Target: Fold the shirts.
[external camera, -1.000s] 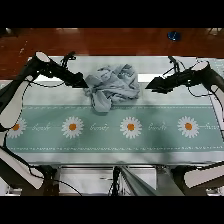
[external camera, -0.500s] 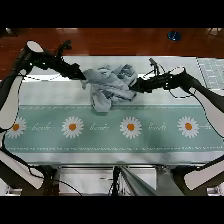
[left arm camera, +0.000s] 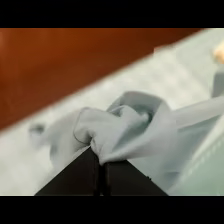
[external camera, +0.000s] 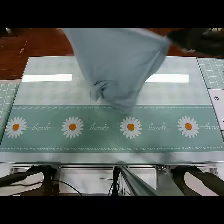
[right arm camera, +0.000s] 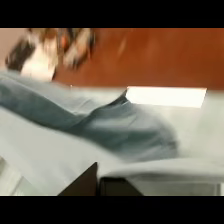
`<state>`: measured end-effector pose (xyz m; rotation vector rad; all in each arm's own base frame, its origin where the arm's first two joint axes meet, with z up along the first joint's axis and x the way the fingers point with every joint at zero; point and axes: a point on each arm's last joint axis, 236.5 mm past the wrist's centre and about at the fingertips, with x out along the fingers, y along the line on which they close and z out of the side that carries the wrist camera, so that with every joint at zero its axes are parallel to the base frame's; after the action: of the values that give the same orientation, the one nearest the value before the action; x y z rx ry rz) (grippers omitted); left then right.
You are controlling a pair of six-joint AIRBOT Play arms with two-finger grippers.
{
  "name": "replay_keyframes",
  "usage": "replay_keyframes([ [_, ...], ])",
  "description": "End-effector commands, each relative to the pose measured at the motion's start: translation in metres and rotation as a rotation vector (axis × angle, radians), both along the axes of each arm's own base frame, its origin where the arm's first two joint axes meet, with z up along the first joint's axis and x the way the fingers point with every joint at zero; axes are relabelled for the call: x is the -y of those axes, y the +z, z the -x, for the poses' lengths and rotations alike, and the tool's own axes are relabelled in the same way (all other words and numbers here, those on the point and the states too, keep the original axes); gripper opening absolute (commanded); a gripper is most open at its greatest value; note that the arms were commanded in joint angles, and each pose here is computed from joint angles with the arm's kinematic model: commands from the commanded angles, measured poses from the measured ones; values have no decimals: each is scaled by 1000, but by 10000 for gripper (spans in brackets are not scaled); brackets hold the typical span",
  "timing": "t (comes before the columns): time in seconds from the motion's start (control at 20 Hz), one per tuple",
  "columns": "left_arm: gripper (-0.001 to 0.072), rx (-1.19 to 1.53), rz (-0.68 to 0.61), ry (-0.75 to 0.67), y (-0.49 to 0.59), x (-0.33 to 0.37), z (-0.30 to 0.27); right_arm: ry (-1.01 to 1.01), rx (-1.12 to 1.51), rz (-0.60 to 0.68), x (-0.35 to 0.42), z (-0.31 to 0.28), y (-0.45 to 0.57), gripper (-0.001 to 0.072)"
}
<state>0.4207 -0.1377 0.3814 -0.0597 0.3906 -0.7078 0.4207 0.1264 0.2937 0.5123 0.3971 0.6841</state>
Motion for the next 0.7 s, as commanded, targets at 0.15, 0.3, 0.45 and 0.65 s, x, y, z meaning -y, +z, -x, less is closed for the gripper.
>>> replay_keyframes([
  [0.15, 29, 475, 75, 62, 164, 3, 193, -158, 555, -2, 11, 155, 212, 18],
  [0.3, 29, 490, 103, 47, 172, 10, 252, -149, 577, -12, 2, 191, 237, 18],
  [0.45, 29, 389, 106, 44, 152, 13, 281, -130, 446, 33, -3, 195, 212, 18],
  [0.65, 29, 106, 16, 99, 83, 0, 268, -248, 98, 330, 40, 170, 111, 18],
])
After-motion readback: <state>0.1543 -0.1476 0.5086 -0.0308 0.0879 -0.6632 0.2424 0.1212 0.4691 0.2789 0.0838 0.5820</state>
